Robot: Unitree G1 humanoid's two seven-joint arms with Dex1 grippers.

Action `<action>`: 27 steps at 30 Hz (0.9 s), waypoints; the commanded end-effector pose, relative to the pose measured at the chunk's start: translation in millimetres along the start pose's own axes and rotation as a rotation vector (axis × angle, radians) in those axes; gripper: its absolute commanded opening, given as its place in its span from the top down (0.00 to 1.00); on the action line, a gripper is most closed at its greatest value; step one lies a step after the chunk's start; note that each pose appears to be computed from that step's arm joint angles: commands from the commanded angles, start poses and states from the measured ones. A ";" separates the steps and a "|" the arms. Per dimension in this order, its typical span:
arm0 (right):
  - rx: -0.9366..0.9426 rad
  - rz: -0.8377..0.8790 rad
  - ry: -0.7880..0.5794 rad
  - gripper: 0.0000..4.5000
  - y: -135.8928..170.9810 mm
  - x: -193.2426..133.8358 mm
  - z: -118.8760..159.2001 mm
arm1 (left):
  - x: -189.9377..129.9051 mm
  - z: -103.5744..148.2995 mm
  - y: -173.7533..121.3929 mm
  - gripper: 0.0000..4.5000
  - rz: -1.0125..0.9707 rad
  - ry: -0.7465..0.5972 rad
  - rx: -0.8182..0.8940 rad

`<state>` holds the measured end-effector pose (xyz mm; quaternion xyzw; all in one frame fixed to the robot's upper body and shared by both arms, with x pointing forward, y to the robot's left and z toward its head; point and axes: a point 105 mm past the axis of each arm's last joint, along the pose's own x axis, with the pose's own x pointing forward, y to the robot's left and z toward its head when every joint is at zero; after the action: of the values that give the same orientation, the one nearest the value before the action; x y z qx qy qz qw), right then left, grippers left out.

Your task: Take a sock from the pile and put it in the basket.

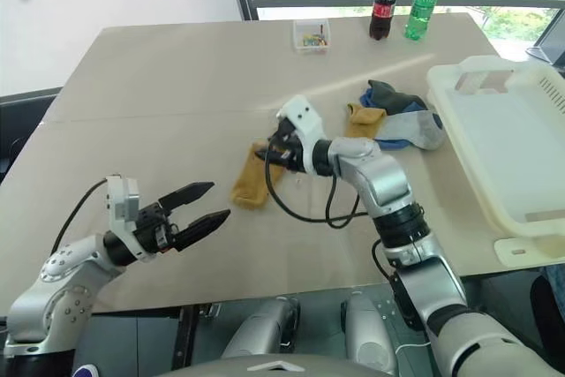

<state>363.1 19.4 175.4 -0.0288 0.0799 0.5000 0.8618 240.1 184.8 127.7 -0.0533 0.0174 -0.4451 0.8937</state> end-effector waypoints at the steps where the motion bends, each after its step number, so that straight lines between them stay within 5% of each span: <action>1: -0.039 -0.091 -0.014 0.53 -20.1 8.2 -0.4 | 0.6 9.3 1.8 0.00 0.012 -0.028 0.049; 12: -0.139 -0.089 0.119 0.53 -38.1 31.2 -37.1 | -5.0 14.4 1.8 0.00 0.052 -0.036 0.082; 15: -0.122 -0.088 0.109 0.67 -39.8 30.1 -38.6 | -6.1 14.7 0.9 0.00 0.063 -0.039 0.085; 17: -0.119 -0.093 0.105 0.90 -41.7 25.4 -40.3 | -5.6 14.1 0.2 0.00 0.065 -0.039 0.084; 18: -0.106 -0.099 0.102 0.97 -42.8 21.0 -42.4 | -5.1 13.6 -0.4 0.00 0.065 -0.039 0.083; 27: 0.058 -0.295 0.229 0.97 -31.2 -75.9 -92.8 | 8.7 3.6 9.2 0.00 0.136 -0.004 0.065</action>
<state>354.9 -66.1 97.8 -0.0733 0.1604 0.3750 0.9101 250.7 186.2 127.6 -0.0335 0.0088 -0.3898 0.9203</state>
